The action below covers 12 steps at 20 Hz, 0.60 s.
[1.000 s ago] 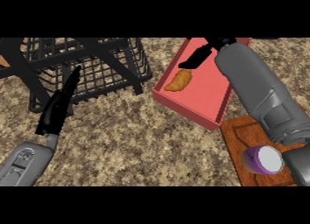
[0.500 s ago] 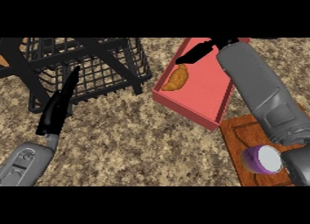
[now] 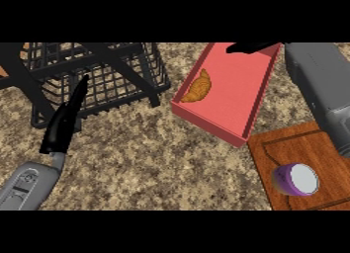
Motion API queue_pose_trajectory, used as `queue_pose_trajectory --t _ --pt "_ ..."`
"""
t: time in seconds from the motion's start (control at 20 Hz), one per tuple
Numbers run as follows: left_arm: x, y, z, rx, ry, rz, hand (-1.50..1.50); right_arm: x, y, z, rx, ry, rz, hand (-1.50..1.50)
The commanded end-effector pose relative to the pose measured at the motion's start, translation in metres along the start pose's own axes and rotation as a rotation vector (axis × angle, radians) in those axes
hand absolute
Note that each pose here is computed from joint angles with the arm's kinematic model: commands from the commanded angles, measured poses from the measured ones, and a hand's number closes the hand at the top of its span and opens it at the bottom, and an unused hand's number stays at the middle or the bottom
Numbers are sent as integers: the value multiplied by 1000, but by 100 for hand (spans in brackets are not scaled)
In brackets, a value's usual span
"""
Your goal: Pick the croissant from the cutting board and place it in the cardboard box
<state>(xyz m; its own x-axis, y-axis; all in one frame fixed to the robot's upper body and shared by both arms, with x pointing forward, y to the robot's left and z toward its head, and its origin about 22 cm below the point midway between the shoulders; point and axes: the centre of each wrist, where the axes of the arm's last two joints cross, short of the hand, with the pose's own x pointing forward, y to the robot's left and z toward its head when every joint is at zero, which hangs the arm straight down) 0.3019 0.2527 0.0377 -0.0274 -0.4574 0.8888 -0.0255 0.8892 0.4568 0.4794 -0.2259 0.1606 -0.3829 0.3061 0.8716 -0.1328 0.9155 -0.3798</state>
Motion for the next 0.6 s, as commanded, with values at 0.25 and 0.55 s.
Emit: queue_pose_trajectory --t 0.25,0.55 --pt "-37 40 10 131 143 -75 0 -12 -111 44 -123 22 -20 -150" --pt "-38 47 14 123 133 -84 0 -20 -167 84 -133 50 17 -150"
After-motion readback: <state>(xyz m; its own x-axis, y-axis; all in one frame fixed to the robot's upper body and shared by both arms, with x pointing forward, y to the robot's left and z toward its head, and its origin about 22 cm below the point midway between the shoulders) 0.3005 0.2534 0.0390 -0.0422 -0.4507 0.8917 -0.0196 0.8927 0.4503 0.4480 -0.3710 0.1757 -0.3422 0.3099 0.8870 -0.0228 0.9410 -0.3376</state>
